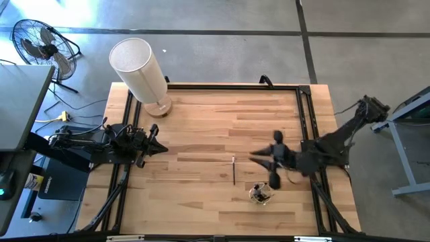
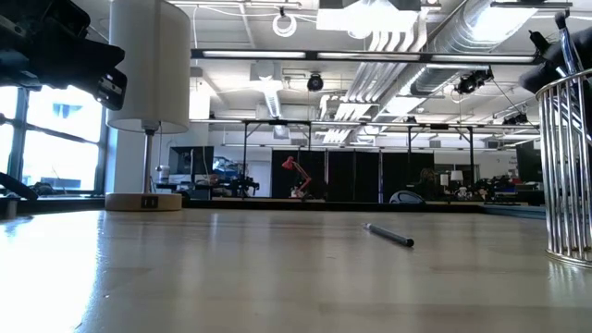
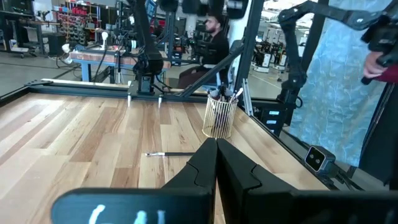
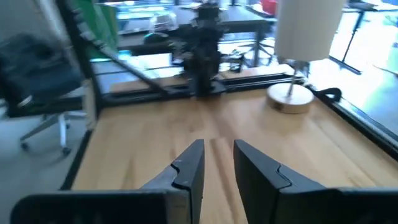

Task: Pick & Place Makeup Brushes
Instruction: Put the eyeshadow brush into the makeup holder

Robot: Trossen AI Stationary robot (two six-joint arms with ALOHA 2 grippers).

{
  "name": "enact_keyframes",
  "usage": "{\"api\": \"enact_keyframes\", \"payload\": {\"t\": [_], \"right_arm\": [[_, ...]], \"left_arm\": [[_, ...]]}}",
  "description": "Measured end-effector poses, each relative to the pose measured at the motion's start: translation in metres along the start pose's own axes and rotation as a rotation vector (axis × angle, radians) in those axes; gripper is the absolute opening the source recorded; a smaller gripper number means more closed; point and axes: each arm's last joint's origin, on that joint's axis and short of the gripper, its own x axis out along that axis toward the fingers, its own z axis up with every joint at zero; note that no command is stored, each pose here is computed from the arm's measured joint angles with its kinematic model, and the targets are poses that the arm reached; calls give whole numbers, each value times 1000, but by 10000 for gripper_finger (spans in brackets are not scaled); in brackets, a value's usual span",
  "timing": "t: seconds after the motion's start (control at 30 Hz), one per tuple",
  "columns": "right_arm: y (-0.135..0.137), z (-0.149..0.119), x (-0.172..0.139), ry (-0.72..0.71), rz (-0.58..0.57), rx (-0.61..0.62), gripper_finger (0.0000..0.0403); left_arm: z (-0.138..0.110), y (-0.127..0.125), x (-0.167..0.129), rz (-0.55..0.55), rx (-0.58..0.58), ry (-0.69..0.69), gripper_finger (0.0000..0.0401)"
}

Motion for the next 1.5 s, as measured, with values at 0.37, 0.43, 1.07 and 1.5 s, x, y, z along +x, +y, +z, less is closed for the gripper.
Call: {"api": "enact_keyframes", "payload": {"t": [0.37,0.43,1.07,1.5], "right_arm": [[3,36,132,186,-122,83,96],[-2,34,155,274,-190,121,106],[-76,-65,248,1052,-776,840,136],[-87,-113,246,1044,-831,1008,136]], "left_arm": [[0,0,0,-1,0,0,1],[0,0,0,-1,0,0,1],[0,0,0,0,0,0,1],[0,0,0,0,0,0,1]]}}
